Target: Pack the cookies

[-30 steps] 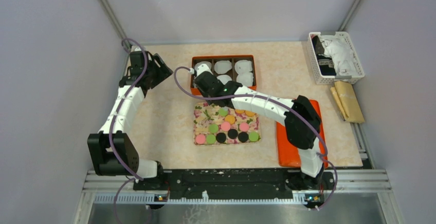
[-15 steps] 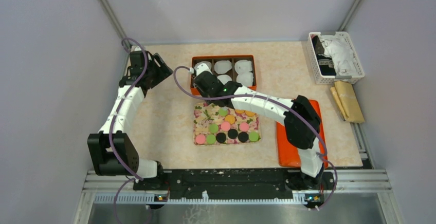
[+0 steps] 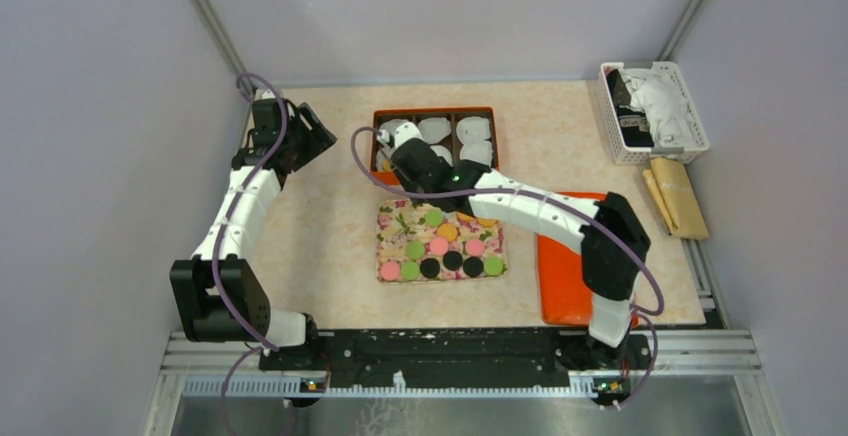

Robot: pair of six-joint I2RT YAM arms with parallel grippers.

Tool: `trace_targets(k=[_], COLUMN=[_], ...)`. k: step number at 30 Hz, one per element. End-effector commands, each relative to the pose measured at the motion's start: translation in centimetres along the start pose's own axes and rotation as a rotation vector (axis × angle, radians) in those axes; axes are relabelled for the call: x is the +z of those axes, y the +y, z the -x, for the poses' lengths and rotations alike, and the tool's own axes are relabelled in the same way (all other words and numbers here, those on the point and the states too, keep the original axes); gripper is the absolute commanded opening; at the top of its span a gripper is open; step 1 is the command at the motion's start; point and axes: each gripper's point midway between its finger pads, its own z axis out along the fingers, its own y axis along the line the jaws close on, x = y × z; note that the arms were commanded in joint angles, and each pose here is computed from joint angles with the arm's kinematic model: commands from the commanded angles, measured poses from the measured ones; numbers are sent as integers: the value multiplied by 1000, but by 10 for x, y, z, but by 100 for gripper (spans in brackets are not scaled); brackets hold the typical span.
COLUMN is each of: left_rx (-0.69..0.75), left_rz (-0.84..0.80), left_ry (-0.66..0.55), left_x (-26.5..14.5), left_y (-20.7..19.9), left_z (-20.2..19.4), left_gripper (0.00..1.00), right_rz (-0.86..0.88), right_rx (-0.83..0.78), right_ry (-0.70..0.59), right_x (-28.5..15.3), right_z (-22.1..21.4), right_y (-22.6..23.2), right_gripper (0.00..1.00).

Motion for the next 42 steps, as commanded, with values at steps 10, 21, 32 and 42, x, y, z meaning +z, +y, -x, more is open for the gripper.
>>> trace_targets(k=[10, 21, 32, 42], left_rx=[21, 93, 90, 92], left_rz=[-26, -48, -43, -43], left_ry=[-42, -31, -23, -15], left_x=[-9, -17, -16, -14], left_y=[-11, -34, -32, -30], left_z=[14, -2, -5, -7], left_gripper=[70, 71, 71, 72], right_rz=[40, 89, 106, 60], right_rx=[96, 161, 175, 161], right_ry=[-49, 84, 136, 164], right_x=[-100, -112, -102, -95], right_z=[-36, -108, -130, -133], right_y=[-26, -3, 7, 4], right_gripper=[40, 43, 44, 35])
